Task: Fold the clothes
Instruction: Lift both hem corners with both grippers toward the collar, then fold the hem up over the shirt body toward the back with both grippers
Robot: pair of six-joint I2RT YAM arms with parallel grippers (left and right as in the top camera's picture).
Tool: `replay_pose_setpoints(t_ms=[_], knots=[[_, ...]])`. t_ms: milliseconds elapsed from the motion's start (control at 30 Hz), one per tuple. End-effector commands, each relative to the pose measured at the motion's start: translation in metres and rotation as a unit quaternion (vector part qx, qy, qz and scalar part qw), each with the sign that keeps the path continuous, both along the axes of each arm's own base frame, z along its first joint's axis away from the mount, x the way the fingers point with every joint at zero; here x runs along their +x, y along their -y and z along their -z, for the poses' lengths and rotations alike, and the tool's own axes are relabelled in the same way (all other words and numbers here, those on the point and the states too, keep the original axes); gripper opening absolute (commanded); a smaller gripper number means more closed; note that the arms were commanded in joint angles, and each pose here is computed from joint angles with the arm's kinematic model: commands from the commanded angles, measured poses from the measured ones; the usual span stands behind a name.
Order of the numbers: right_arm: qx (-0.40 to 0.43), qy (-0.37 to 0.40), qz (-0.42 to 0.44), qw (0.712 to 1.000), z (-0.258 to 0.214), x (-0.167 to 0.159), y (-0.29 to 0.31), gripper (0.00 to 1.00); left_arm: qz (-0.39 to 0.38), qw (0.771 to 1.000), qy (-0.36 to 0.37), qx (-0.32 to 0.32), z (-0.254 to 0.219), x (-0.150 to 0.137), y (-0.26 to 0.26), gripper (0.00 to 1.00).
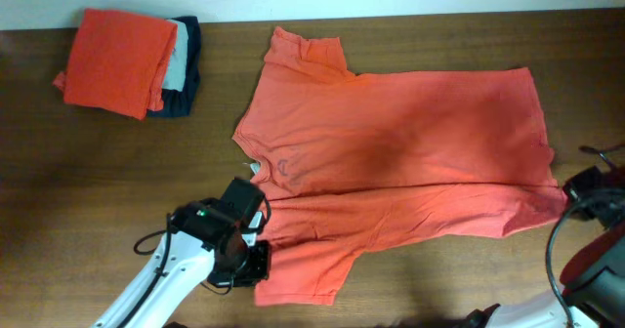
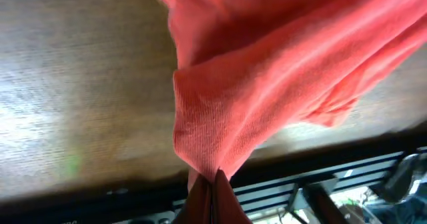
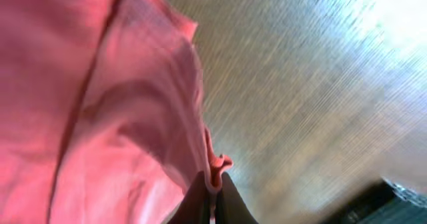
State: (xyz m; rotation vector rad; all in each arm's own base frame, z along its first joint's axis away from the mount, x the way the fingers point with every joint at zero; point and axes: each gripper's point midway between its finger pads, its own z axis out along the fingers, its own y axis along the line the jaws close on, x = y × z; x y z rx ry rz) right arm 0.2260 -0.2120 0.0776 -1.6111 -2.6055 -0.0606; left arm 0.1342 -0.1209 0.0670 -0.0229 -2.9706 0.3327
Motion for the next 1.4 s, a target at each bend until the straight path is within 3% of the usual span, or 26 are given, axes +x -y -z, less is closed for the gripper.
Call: replay_pose_setpoints(t_ms=[0,333,933,1000,1367], knots=[[-0.042,-0.028,-0.031,0.998,-0.017,0.005,0.002,0.04,-0.013,0.999,0.044,0.017,-0.032,0.022,-0.001,0.01],[-0.046,-0.030,-0.053,0.997,-0.047,0.003,-0.011,0.04,-0.014,0.997,0.068,0.027,-0.080,0.032,-0.004,0.01],[-0.079,0.051,-0.070,0.993,-0.106,0.003,-0.026,0.04,-0.024,0.995,0.088,0.036,-0.120,0.034,-0.009,0.01],[-0.080,0.050,-0.082,0.992,-0.106,0.006,-0.030,0.04,-0.028,0.991,0.121,0.058,-0.124,0.048,-0.016,0.01],[-0.126,0.086,-0.101,0.983,-0.108,0.036,-0.020,0.04,-0.061,0.959,0.276,0.026,-0.141,0.142,-0.018,0.01]])
